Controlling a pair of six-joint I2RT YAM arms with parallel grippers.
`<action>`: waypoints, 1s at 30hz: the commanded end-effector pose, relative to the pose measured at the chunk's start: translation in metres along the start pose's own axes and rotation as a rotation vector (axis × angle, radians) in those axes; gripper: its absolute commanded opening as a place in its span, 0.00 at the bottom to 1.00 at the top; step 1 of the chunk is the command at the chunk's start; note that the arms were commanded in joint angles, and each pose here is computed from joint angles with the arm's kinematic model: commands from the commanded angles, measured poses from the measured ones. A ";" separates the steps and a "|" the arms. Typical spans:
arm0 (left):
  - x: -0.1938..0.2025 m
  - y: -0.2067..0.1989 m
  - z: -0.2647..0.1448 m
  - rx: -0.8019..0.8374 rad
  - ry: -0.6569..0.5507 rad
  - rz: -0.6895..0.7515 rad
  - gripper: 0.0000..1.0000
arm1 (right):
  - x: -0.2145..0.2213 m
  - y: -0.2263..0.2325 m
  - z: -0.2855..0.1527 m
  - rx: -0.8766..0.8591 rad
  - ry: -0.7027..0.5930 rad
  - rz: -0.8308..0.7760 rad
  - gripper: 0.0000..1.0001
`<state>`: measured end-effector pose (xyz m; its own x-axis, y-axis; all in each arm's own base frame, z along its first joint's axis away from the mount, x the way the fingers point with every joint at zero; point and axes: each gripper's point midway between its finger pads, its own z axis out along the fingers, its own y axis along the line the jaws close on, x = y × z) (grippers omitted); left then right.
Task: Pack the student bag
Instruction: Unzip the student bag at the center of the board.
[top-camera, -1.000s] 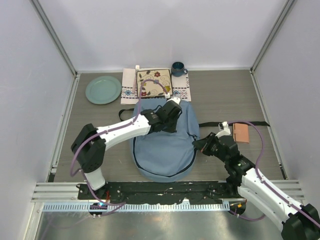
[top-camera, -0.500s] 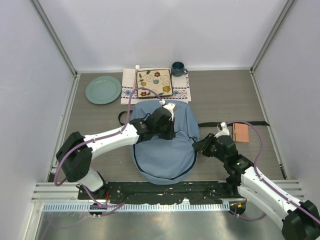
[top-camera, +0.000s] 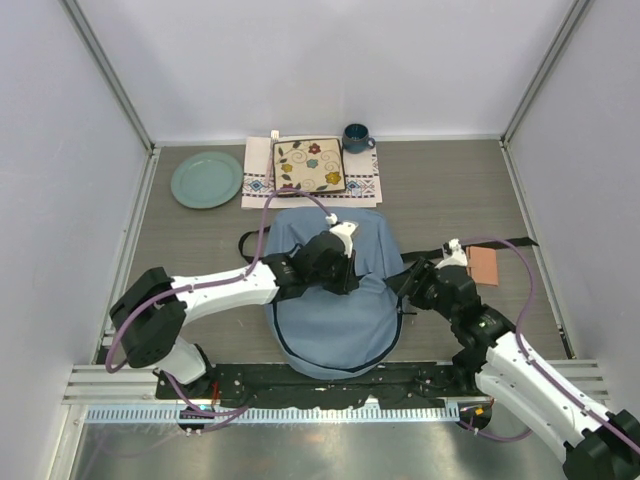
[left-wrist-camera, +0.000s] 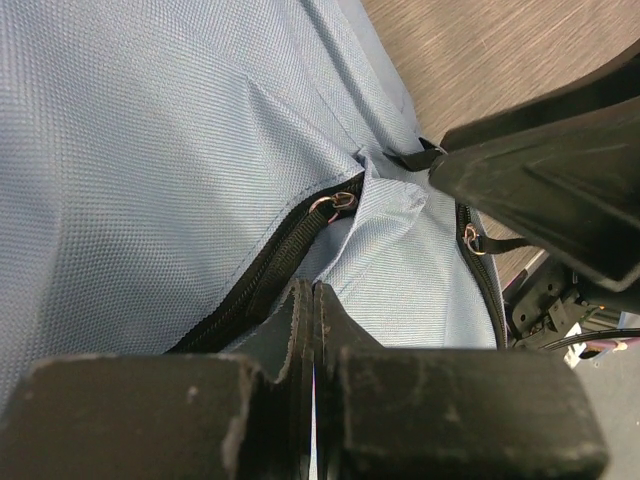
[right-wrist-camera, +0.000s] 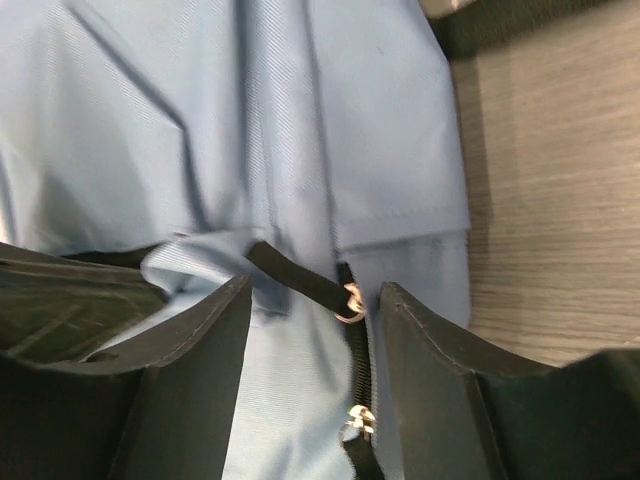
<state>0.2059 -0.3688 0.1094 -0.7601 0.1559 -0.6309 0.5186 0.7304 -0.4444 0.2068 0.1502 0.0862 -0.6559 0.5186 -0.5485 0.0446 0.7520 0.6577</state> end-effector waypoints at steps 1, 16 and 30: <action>0.070 0.009 0.000 -0.057 0.184 0.036 0.00 | -0.041 0.044 -0.013 -0.114 -0.121 -0.018 0.60; 0.072 0.021 -0.003 -0.167 0.098 0.058 0.00 | -0.001 0.054 0.004 -0.202 0.076 -0.091 0.17; 0.058 0.042 -0.017 -0.277 -0.010 -0.012 0.34 | 0.038 0.016 -0.008 -0.173 0.174 -0.200 0.01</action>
<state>0.1805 -0.3736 0.1108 -0.7282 0.0449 -0.6839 0.4644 0.7662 -0.4441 0.1965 0.1849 0.1084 -0.6995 0.3897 -0.5991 -0.2035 0.6950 0.6897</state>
